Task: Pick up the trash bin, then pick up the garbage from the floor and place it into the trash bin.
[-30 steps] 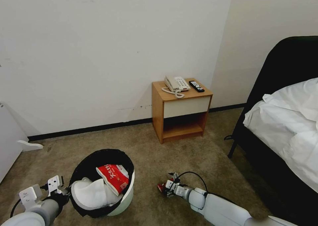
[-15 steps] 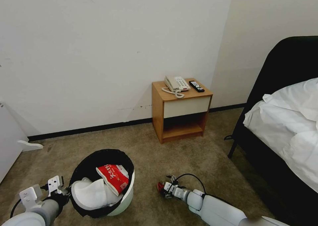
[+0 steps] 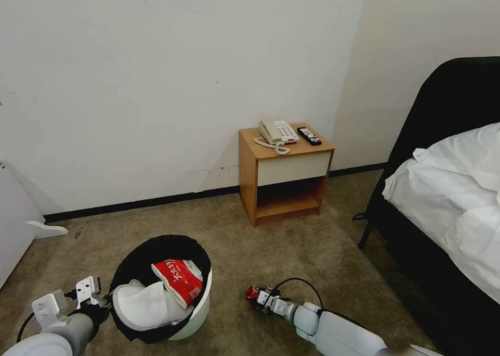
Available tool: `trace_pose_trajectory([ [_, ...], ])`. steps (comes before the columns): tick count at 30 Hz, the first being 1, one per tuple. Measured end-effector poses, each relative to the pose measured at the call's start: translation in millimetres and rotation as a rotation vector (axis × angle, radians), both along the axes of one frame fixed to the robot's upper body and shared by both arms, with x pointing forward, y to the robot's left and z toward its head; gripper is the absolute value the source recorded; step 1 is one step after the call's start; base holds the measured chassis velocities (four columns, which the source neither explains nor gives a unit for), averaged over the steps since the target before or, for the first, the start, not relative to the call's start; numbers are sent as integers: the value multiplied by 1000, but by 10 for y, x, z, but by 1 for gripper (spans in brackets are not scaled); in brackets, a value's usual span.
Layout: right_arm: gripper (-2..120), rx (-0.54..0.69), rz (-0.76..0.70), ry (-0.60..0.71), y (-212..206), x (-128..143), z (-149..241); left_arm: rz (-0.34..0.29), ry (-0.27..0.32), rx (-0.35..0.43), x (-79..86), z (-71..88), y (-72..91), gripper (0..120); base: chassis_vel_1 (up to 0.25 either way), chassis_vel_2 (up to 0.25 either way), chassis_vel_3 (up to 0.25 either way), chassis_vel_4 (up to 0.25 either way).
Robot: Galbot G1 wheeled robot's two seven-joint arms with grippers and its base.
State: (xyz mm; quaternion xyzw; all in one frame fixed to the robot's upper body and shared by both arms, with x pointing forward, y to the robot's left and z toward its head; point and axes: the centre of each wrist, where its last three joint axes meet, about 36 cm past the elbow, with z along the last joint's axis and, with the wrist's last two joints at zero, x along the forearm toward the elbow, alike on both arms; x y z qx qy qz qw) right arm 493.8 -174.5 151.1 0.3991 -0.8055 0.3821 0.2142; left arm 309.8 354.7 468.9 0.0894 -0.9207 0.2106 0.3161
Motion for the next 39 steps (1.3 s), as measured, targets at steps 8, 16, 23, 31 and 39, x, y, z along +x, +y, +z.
trace_pose_trajectory([
  [8,22,8,-22,14,-20,-10,-15,0,6,-2,6,-26,-6,1,0,0,0,0],
  [16,21,41,-89,15,-83,-27,179,-1,7,-3,20,-36,-11,1,0,0,0,0],
  [23,21,111,-237,-14,-359,35,821,-5,2,-3,32,-21,-36,1,0,0,0,0],
  [31,21,259,-251,-80,-284,84,1822,-13,-11,-2,34,37,-61,1,0,0,0,0],
  [39,21,401,-218,-197,-244,99,2636,-23,-19,3,9,94,-70,1,0,0,0,0],
])
